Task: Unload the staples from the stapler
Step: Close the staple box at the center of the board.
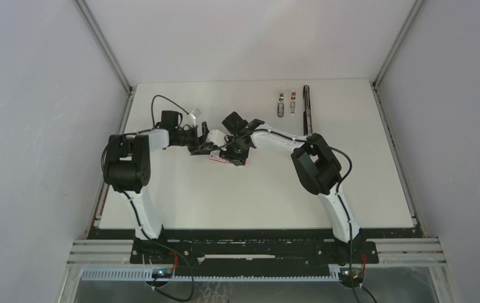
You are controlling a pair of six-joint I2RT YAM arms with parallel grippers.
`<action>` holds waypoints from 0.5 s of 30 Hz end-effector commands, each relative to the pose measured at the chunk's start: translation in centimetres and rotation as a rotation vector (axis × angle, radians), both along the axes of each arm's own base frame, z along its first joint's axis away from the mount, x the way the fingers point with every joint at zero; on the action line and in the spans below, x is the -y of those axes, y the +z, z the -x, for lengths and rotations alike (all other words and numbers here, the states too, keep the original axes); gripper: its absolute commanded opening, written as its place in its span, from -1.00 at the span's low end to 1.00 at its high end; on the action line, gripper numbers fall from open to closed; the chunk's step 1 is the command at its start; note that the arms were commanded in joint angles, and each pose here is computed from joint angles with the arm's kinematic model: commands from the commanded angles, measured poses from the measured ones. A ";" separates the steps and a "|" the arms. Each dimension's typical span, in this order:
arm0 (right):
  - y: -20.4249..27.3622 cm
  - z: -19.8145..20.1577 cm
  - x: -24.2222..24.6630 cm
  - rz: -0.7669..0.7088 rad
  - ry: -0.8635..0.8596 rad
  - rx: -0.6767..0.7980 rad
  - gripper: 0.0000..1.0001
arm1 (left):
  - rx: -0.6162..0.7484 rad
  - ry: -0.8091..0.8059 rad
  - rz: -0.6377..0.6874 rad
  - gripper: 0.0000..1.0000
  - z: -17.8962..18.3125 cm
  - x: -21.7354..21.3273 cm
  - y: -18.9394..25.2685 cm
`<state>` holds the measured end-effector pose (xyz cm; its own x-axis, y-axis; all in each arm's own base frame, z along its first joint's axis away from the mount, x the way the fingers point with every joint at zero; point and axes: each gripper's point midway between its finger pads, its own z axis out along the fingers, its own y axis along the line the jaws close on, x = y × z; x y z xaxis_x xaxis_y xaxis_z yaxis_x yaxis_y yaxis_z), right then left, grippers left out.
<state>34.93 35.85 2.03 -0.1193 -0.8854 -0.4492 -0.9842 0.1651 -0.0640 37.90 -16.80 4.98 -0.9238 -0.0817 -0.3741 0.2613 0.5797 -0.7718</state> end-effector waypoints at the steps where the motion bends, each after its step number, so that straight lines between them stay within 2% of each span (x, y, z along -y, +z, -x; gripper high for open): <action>1: 1.2 -0.8 -2.1 -0.046 -0.013 0.042 -0.15 | -0.043 -0.001 -0.011 0.99 0.2 0.1 -0.7; 15: 1.0 -0.8 -2.8 -0.047 -0.025 0.036 -0.15 | -0.056 -0.023 -0.027 0.99 0.5 0.5 -0.9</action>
